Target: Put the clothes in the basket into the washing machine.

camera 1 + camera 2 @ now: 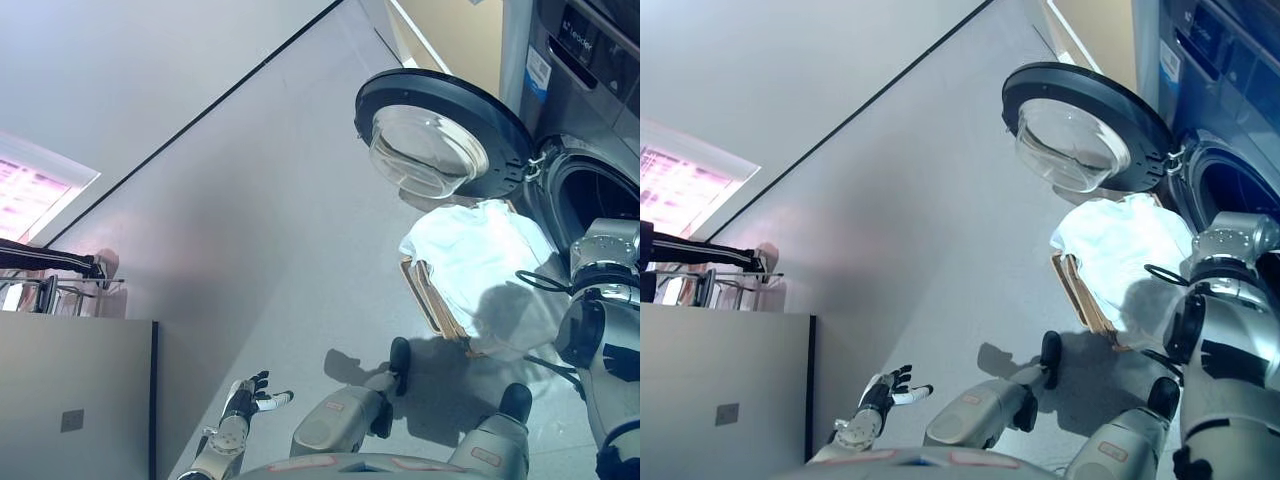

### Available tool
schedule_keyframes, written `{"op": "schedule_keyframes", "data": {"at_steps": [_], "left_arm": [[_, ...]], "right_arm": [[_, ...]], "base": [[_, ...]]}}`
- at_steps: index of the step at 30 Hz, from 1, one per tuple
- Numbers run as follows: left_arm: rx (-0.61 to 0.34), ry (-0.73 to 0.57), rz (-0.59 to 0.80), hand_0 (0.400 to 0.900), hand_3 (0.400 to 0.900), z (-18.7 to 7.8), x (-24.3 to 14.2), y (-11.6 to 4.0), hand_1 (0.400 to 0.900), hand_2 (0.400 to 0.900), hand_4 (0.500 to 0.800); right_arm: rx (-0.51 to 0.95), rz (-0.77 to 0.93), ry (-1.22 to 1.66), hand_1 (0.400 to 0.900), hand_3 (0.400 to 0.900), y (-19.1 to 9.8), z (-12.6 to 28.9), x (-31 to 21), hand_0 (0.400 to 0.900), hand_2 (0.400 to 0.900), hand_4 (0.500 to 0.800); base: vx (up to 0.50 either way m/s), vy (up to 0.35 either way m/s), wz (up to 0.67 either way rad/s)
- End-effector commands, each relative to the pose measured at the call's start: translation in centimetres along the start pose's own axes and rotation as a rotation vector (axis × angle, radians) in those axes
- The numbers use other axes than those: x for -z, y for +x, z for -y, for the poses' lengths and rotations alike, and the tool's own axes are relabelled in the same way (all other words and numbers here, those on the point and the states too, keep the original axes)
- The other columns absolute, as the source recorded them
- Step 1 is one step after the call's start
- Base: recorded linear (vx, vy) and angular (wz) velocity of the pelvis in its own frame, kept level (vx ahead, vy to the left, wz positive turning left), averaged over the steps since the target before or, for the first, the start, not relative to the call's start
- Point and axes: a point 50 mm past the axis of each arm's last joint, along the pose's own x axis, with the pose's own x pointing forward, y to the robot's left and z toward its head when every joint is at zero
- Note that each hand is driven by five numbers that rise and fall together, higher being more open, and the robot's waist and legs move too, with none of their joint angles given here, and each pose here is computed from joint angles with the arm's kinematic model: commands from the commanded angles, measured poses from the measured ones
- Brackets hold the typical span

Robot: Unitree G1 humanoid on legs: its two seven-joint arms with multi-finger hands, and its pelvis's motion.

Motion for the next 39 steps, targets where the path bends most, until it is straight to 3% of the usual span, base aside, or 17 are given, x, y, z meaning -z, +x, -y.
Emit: {"op": "schedule_keyframes", "data": {"at_steps": [1,16,21,28,32,34,36,39], "left_arm": [[-0.077,0.033,-0.002,0.900,0.900,-1.9,-0.4,0.7,0.900,0.900,0.800],[-0.071,-0.004,-0.026,0.900,0.900,-2.1,-0.3,0.8,0.900,0.900,0.800],[-0.087,0.010,-0.035,0.900,0.900,-2.7,-0.2,0.9,0.900,0.900,0.800],[-0.101,-0.007,-0.047,0.900,0.900,-3.3,-0.1,1.0,0.900,0.900,0.800],[-0.111,-0.031,-0.086,0.900,0.900,-3.5,0.6,0.9,0.900,0.900,0.800],[-0.117,-0.035,-0.092,0.900,0.900,-3.7,0.7,0.9,0.900,0.900,0.800],[-0.130,-0.044,-0.130,0.900,0.900,-4.2,1.6,0.7,0.900,0.900,0.800],[-0.151,-0.058,-0.169,0.900,0.900,-4.8,2.4,0.5,0.900,0.900,0.800]], "right_arm": [[-0.197,0.117,-0.003,0.900,0.900,-0.8,-4.7,-3.2,0.900,0.900,0.800],[-0.120,-0.076,-0.172,0.900,0.900,-0.5,-0.1,2.5,0.900,0.900,0.800],[-0.091,-0.194,-0.454,0.900,0.900,-1.0,4.0,6.2,0.900,0.900,0.800],[0.016,-0.361,-0.715,0.900,0.900,-2.2,12.8,9.6,0.900,0.900,0.800],[0.111,-0.474,-0.918,0.900,0.900,-3.9,20.9,10.3,0.900,0.900,0.800],[0.108,-0.495,-0.978,0.900,0.900,-4.4,22.2,10.4,0.900,0.900,0.800],[0.079,-0.580,-1.242,0.900,0.900,-6.1,26.7,10.2,0.900,0.900,0.800],[0.014,-0.658,-1.481,0.900,0.900,-7.9,30.4,9.9,0.900,0.900,0.800]], "base": [[0.000,0.000,0.00],[0.008,0.005,-0.02],[0.000,-0.016,-0.02],[-0.014,-0.019,-0.01],[0.026,-0.035,-0.02],[0.015,-0.021,-0.03],[0.055,-0.056,-0.09],[0.055,-0.082,-0.14]]}}
